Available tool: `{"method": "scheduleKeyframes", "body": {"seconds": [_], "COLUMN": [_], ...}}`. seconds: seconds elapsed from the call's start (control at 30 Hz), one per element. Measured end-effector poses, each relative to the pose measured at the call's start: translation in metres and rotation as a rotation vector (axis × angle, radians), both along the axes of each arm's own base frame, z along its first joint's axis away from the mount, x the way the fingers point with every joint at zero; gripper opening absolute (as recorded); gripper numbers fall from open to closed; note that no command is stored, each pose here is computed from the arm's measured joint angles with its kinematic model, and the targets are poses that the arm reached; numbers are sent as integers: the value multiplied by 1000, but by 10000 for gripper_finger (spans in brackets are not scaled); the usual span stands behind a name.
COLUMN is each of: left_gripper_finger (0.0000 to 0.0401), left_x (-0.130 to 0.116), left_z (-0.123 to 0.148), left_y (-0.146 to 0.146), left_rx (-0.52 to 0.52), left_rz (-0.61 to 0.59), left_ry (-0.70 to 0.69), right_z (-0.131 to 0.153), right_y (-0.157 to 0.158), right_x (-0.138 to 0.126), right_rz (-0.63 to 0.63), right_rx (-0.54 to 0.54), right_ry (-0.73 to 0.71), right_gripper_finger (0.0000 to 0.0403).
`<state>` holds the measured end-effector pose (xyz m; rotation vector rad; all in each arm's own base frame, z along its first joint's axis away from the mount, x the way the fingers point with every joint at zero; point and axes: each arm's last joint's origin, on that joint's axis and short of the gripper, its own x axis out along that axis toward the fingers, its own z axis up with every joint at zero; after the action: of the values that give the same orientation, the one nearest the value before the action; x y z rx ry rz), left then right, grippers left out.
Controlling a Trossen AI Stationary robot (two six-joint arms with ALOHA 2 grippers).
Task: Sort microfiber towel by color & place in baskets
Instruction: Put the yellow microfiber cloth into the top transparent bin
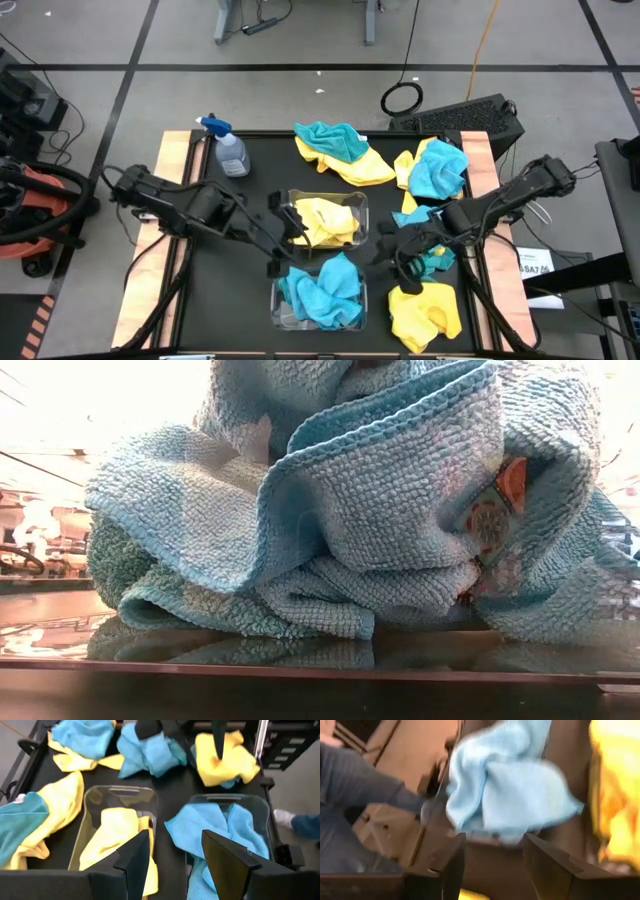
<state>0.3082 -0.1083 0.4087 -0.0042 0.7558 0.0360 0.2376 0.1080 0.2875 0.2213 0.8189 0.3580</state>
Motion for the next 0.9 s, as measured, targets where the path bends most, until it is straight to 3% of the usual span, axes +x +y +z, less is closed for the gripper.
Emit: {"method": "scheduleKeyframes", "body": {"seconds": [0.4, 0.67, 0.9], "left_gripper_finger": [187, 187, 187], "left_x": [24, 31, 36], "left_z": [-28, -30, -26], "left_y": [-6, -3, 1], "left_rx": [72, 95, 97], "left_rz": [-34, -47, -49], "left_ry": [89, 72, 25], "right_z": [-7, -25, -46], "right_y": [52, 82, 101], "right_x": [-40, -71, -75], "right_rz": [76, 5, -60], "right_rx": [76, -15, -118], "right_ry": [198, 335, 344], "right_gripper_finger": [187, 187, 187]}}
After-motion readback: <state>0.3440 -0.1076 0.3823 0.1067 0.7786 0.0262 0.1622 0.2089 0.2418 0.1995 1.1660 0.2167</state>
